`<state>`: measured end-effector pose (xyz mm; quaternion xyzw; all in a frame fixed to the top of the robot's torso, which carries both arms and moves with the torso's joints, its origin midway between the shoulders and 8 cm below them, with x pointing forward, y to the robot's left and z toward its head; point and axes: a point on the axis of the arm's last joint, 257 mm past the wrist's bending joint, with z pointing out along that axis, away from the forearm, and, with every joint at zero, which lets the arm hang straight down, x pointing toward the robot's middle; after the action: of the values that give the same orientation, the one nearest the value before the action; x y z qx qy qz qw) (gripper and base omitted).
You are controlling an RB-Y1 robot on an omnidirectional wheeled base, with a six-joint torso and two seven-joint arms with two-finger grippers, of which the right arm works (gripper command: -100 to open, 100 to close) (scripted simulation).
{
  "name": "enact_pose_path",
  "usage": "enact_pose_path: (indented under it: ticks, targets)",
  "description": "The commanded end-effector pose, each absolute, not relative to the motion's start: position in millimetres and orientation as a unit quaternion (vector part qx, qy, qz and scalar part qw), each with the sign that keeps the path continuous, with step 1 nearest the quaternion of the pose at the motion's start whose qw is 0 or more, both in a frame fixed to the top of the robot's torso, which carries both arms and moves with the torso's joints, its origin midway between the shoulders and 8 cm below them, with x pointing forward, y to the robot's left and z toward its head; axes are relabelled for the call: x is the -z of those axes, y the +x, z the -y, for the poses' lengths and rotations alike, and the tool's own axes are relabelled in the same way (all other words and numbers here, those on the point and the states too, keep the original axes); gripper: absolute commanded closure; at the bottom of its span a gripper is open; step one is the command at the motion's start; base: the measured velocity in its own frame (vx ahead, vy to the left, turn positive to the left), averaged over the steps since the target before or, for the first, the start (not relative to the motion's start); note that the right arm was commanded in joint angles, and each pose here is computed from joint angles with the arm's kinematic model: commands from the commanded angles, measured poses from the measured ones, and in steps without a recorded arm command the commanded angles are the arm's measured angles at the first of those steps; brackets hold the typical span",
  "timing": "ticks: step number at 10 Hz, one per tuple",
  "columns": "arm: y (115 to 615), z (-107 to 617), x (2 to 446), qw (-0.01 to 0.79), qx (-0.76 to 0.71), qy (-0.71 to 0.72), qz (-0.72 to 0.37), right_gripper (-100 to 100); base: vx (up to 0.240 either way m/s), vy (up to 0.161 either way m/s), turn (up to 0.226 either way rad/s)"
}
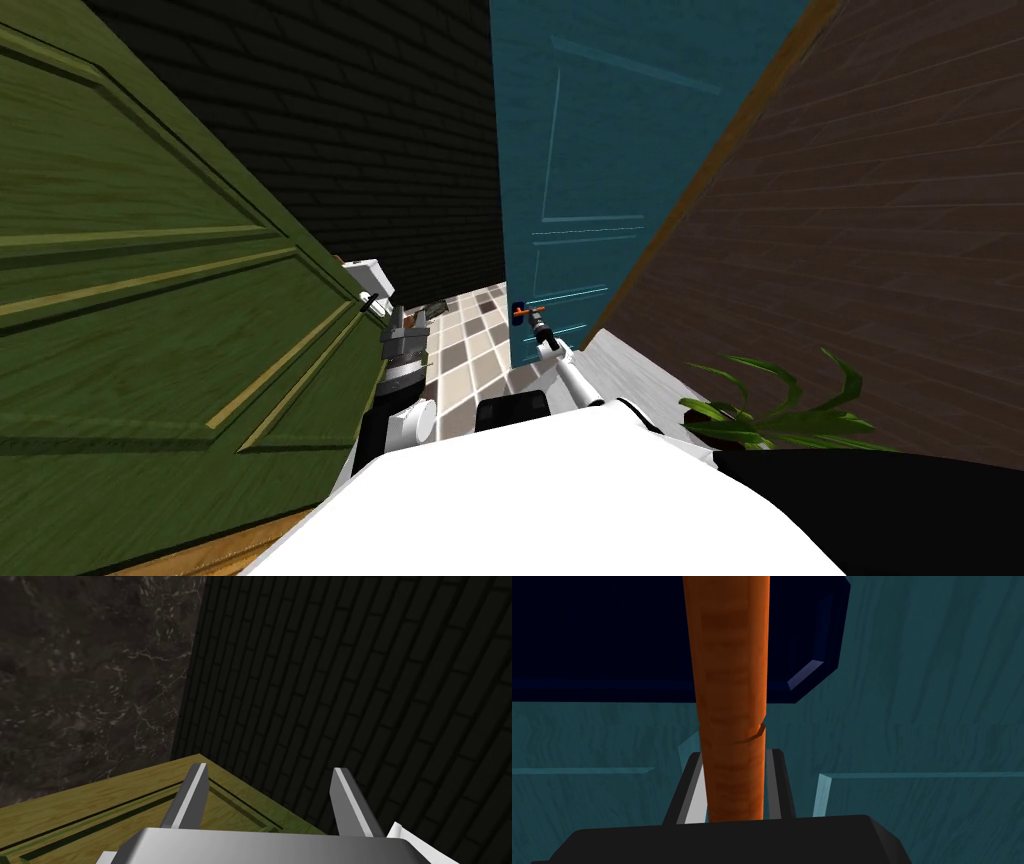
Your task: Push the door open
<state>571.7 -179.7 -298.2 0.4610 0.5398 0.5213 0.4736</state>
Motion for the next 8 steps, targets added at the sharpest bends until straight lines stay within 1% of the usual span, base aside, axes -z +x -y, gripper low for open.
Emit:
enact_pose_path:
  ticks: [1,4,6,8]
  targets:
    - [577,197,289,0.487,-0.516,0.463,-0.531,100,0.126,0.118,-0.074]
    - [578,210,289,0.493,-0.510,0.471,-0.524,100,0.094,0.088,-0.046]
    - [579,221,289,0.498,-0.505,0.478,-0.518,100,0.133,0.118,-0.080]
    - [580,231,290,0.503,-0.500,0.486,-0.511,100,0.125,0.155,-0.080]
